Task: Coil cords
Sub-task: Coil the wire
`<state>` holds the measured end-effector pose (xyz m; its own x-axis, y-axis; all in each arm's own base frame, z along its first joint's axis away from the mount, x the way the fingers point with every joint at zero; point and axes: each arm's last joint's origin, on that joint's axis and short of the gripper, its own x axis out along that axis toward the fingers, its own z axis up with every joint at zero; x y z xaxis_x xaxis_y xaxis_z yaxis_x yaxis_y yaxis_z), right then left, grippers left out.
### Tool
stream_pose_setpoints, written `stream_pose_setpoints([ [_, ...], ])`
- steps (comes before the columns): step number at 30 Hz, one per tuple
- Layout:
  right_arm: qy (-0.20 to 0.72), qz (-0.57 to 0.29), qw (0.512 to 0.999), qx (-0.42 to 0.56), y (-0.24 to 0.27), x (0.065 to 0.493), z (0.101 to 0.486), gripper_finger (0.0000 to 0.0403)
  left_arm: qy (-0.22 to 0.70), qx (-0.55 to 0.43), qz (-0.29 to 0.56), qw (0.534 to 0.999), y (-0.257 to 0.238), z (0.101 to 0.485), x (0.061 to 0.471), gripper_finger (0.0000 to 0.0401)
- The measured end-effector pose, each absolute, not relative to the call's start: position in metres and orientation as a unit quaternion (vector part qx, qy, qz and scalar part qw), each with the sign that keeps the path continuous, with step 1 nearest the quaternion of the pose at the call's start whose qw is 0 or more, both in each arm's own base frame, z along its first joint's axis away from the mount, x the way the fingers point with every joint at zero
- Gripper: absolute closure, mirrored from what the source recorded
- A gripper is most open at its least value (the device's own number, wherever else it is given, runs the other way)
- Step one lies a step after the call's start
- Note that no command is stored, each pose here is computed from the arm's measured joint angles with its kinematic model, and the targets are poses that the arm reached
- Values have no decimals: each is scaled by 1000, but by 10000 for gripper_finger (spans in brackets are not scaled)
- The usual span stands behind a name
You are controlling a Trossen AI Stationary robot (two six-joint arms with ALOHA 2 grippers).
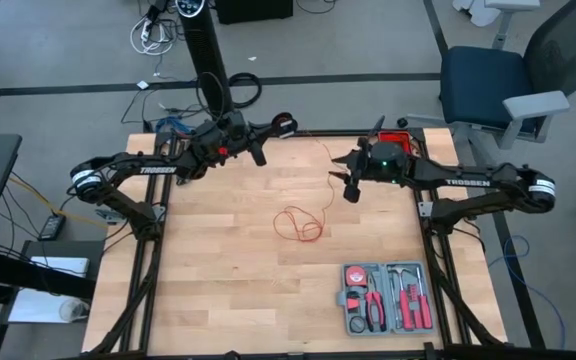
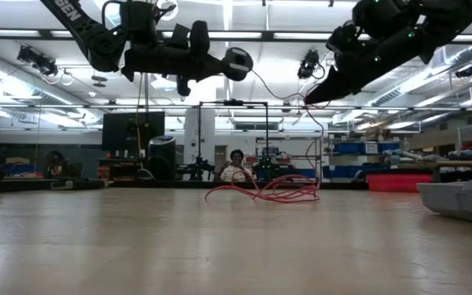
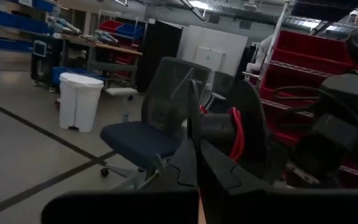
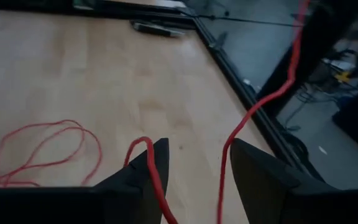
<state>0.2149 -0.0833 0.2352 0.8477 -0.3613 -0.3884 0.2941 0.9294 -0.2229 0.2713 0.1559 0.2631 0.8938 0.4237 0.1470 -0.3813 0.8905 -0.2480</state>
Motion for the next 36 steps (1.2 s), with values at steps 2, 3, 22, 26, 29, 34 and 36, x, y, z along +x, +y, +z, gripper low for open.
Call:
stream_pose_setpoints([
  [2, 223, -172, 956, -77, -81, 215, 234, 235, -103, -109, 196, 969, 154, 264, 272, 400],
  [3, 228, -167, 956, -76, -79, 215, 233, 234, -106, -109, 187, 970, 153, 265, 272, 400],
  [22, 258, -161, 948, -95, -76, 226, 263, 235, -120, -125, 158, 972, 148, 268, 274, 400],
  [26, 242, -158, 951, -114, -78, 228, 278, 228, -120, -125, 158, 972, 148, 268, 274, 400],
  [29, 235, -137, 954, -124, -77, 229, 279, 218, -119, -125, 158, 972, 148, 267, 274, 400],
  [34, 255, -9, 952, -168, -67, 228, 272, 207, -117, -125, 157, 973, 148, 267, 275, 400],
  [36, 252, 22, 948, -194, -63, 228, 272, 206, -111, -121, 159, 974, 148, 266, 275, 400],
])
